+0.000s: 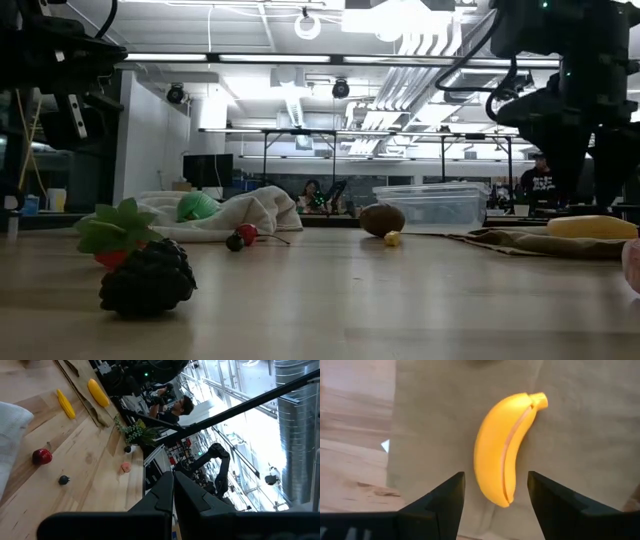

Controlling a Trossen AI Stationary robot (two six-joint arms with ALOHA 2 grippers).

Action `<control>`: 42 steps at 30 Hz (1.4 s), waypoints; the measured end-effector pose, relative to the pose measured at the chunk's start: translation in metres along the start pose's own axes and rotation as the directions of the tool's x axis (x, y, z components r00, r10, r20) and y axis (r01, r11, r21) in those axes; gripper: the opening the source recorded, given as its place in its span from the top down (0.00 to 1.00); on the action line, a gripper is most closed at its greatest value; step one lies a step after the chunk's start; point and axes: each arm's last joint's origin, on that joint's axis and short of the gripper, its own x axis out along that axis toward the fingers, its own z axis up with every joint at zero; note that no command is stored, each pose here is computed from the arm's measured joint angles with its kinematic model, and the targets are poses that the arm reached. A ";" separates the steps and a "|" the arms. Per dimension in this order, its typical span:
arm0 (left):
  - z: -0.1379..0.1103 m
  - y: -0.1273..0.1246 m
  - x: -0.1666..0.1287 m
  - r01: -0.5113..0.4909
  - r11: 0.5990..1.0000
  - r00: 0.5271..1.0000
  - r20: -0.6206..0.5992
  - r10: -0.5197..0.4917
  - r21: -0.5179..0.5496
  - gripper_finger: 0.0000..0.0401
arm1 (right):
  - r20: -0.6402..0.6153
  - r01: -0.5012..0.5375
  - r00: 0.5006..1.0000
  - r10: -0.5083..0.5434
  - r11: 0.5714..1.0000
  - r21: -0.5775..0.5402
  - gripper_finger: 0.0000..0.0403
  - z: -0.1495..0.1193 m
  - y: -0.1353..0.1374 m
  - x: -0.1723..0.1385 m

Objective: Pick and placing Produce into tupperware
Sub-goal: Put the yellow banana into the transparent bin

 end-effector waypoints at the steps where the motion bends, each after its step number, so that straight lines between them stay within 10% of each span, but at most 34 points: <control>1: 0.000 0.000 0.000 0.000 1.000 1.000 0.000 0.000 0.000 0.99 | 0.004 0.005 1.000 -0.005 1.000 0.003 0.48 0.001 0.000 0.001; 31: 0.000 0.000 0.000 0.002 1.000 1.000 0.000 -0.002 0.001 0.99 | -0.048 0.112 0.992 -0.113 0.994 -0.012 0.42 0.008 0.019 0.043; 42: 0.000 0.000 0.000 0.002 1.000 1.000 -0.001 -0.002 0.001 0.99 | -0.050 0.119 0.992 -0.120 0.993 -0.009 0.55 0.008 0.018 0.043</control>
